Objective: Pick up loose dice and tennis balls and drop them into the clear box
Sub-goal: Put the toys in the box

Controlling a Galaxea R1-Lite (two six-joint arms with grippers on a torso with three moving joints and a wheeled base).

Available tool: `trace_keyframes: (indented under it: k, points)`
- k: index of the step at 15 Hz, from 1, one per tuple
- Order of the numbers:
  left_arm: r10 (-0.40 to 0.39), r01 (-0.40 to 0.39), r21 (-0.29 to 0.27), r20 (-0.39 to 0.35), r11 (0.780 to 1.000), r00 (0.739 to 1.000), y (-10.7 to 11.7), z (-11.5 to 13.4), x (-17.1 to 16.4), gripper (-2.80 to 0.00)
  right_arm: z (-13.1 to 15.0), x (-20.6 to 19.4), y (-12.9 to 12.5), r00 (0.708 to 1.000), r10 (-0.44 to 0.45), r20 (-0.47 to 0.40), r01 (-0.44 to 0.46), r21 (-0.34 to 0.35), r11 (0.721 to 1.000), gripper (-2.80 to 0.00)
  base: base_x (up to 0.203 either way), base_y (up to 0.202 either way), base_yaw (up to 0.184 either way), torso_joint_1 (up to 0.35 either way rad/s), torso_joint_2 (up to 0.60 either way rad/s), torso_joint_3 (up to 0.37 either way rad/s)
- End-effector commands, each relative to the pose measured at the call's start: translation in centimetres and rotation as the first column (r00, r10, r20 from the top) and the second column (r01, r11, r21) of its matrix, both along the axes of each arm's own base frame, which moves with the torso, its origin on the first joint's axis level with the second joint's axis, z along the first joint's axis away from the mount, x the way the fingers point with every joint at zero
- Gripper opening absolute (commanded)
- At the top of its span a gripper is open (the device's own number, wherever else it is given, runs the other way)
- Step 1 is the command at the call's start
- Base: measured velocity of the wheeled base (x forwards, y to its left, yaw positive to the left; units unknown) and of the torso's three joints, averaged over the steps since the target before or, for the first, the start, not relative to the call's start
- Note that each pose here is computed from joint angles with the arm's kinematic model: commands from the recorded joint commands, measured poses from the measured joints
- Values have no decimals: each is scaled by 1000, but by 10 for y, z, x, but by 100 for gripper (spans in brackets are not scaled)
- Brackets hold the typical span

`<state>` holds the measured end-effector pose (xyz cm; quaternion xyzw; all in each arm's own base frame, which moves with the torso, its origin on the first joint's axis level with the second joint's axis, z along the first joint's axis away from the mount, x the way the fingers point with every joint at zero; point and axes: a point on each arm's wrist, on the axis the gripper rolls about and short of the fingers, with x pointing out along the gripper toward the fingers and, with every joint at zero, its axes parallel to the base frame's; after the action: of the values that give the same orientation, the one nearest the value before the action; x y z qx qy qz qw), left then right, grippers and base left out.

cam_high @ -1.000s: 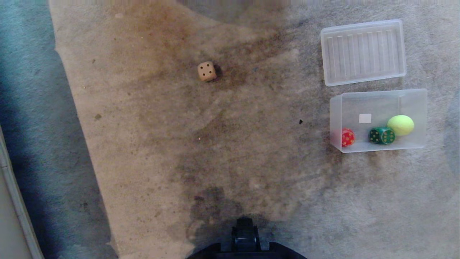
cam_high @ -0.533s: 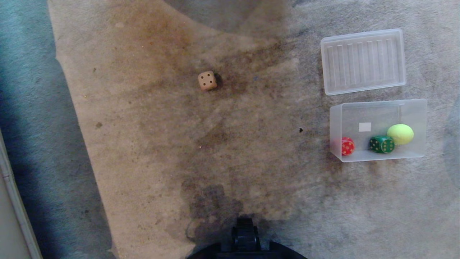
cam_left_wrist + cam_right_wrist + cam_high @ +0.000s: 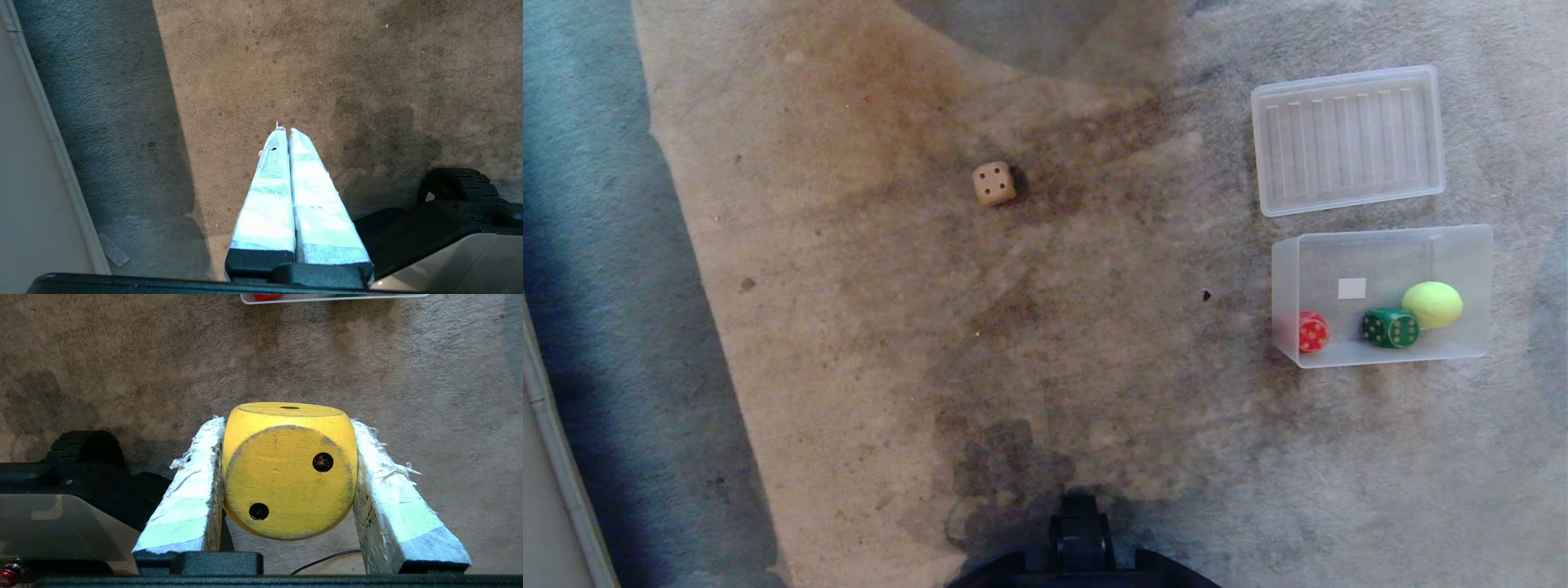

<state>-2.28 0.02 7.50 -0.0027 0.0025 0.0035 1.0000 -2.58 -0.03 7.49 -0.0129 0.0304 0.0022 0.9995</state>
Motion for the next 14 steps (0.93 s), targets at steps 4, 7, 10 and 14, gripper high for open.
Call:
trace_keyframes:
  k: [4, 7, 10, 14]
  points:
    - [1, -1, -1, 1, 1000, 1000, 0, 0, 0, -280, 0, 0, 0, 1000, -2, -4, 2, 5, 1000, -280, 0, 0, 0, 0, 0, 0]
    - [1, -1, -1, 1, 1000, 1000, 0, 0, 0, -280, 5, -1, 0, 1000, -8, -7, 8, 25, 1000, -280, 0, 0, 0, 0, 0, 0]
    - [1, -1, -1, 1, 1000, 1000, 0, 0, 0, -280, 43, 0, 0, 996, -5, -84, 9, 47, 999, -280, 0, 0, 0, 0, 0, 0]
    - [1, -1, -1, 1, 1000, 1000, 0, 0, 0, -280, 90, 43, 0, 967, -13, -254, 42, 109, 993, -280, 0, 0, 0, 0, 0, 0]
